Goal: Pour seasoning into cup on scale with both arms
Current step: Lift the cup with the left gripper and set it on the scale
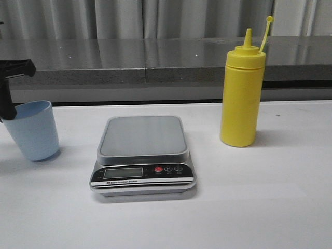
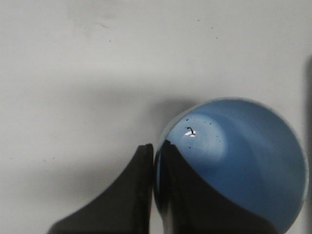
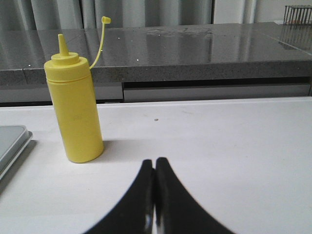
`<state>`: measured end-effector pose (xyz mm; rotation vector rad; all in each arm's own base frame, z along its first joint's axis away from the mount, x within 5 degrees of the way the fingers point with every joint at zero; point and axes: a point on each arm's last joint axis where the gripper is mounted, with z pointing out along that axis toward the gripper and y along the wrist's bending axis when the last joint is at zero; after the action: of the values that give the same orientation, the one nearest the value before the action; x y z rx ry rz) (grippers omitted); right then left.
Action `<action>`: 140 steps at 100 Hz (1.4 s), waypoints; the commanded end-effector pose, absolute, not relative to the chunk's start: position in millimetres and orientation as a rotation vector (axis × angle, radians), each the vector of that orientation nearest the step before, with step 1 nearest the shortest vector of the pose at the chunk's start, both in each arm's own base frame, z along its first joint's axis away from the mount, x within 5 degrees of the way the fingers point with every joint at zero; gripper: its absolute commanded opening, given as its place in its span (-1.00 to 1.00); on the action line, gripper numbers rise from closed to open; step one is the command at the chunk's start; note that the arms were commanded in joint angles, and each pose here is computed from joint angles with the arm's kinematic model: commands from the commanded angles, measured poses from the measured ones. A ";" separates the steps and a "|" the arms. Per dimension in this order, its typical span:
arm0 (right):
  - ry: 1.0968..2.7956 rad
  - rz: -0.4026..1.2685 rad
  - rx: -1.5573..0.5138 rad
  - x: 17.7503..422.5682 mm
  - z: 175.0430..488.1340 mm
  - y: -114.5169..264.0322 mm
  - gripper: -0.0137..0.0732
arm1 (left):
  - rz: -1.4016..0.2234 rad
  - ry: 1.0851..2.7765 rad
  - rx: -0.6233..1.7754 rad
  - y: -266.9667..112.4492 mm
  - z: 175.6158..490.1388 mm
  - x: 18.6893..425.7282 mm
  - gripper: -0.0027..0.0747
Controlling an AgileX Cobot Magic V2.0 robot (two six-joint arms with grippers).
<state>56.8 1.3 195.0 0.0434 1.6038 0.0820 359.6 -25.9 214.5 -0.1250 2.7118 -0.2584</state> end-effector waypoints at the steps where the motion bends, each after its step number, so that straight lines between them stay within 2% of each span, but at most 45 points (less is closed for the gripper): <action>1: 1.493 0.079 0.031 54.1 208.0 1.5 -0.84 | -0.288 2.602 -0.122 -30.3 250.5 365.1 -0.98; 29: 1.493 0.079 0.031 54.1 208.0 1.5 -0.84 | -0.340 2.560 -0.041 -41.9 309.0 376.4 -0.98; 43: 1.493 0.079 0.031 54.1 208.0 1.5 -0.84 | -0.374 2.511 0.057 -67.3 332.7 376.9 -0.98; 57: 1.493 0.079 0.031 54.1 208.0 1.5 -0.84 | -0.415 2.473 0.177 -102.8 343.6 371.4 -0.98; 79: 1.493 0.079 0.031 54.1 208.0 1.5 -0.84 | -0.477 2.432 0.343 -155.4 346.1 356.1 -0.98; 99: 1.493 0.079 0.031 54.1 208.0 1.5 -0.84 | -0.509 2.389 0.413 -181.6 345.2 349.6 -0.98; 140: 1.493 0.079 0.031 54.1 208.0 1.5 -0.84 | -0.479 2.546 0.439 -195.3 290.2 369.5 -0.98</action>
<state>56.8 1.3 195.0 0.0434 1.6038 0.0820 369.9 -192.1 266.9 0.4683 2.6308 -0.4350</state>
